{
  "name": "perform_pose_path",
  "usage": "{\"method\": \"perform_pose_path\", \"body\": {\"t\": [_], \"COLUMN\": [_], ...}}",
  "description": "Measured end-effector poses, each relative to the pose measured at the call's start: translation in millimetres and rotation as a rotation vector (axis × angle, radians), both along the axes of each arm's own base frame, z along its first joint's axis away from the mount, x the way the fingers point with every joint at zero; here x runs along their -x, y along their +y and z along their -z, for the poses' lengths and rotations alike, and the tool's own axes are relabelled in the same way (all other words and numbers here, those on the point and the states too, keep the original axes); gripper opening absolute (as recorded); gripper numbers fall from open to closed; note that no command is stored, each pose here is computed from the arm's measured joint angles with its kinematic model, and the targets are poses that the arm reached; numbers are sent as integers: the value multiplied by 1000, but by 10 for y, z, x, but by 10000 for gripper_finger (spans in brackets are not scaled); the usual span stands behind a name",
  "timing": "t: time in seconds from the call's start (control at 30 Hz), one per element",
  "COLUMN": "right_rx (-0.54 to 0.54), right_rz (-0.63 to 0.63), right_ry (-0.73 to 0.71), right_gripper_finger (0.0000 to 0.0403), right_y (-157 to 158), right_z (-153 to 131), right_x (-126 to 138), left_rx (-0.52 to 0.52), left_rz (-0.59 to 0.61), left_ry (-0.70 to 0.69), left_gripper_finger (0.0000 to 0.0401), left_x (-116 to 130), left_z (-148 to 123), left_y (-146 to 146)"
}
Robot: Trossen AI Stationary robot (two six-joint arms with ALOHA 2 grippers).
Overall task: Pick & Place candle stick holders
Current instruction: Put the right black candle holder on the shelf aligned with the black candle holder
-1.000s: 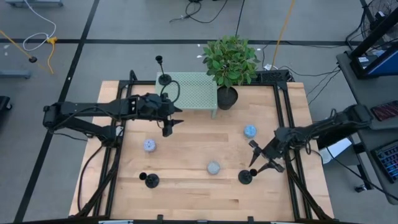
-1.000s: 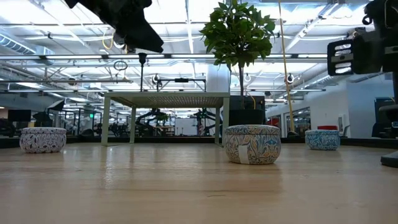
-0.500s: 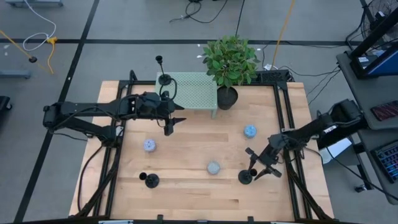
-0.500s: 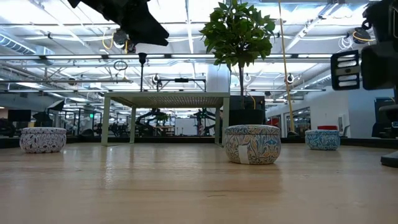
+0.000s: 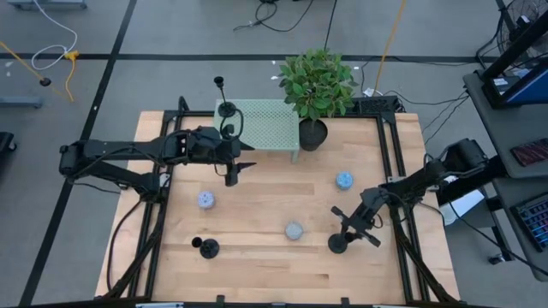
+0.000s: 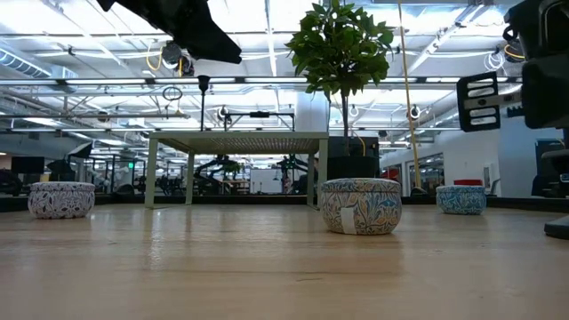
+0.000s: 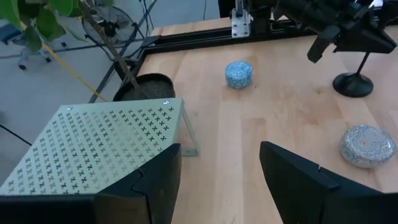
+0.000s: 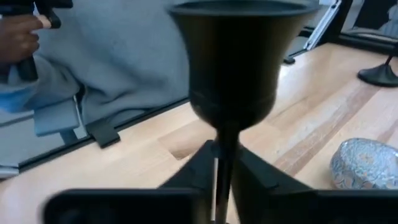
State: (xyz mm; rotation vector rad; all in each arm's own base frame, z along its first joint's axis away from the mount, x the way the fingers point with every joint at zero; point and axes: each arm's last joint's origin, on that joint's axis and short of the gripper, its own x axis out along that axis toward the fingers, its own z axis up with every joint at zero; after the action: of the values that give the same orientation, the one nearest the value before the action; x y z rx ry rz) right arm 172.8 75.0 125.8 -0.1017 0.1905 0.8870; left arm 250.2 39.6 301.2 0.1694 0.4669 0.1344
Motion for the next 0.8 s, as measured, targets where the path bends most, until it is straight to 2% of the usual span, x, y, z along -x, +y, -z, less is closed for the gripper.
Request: {"method": "perform_pose_path", "body": {"t": [0.07, 0.17, 0.37, 0.43, 0.5, 0.6, 0.67, 0.73, 0.8], "right_rx": [20, 36, 20, -10, -38, -83, -136, -161, -203], "right_rz": [-7, -13, 18, 126, 277, 598, 805, 902, 920], "right_ry": [-23, -75, -332, -397, -403, -391, -365, -338, -333], "right_gripper_finger": [8, 7, 4, 4, 4, 4, 4, 4, 3], "right_y": [0, 2, -11, -40, -80, -176, -261, -317, -353], "right_z": [1, -20, -232, -359, -460, -645, -774, -873, -999], "right_x": [0, -5, -65, -153, -265, -486, -626, -781, -940], "left_rx": [-14, -31, -23, 3, 23, 29, -13, -59, -92], "left_rz": [-6, -37, -70, -81, -77, -20, 36, 56, 29], "left_ry": [3, 5, 3, -3, -7, -5, 2, -7, -45], "left_gripper_finger": [225, 225, 225, 225, 225, 225, 225, 225, 225], "left_x": [1, 4, 5, 5, 2, -7, -7, 24, 58], "left_z": [1, -1, -1, -1, -1, 1, -4, -44, -114], "left_y": [3, 13, 20, 17, 1, -61, -114, -157, -181]}}
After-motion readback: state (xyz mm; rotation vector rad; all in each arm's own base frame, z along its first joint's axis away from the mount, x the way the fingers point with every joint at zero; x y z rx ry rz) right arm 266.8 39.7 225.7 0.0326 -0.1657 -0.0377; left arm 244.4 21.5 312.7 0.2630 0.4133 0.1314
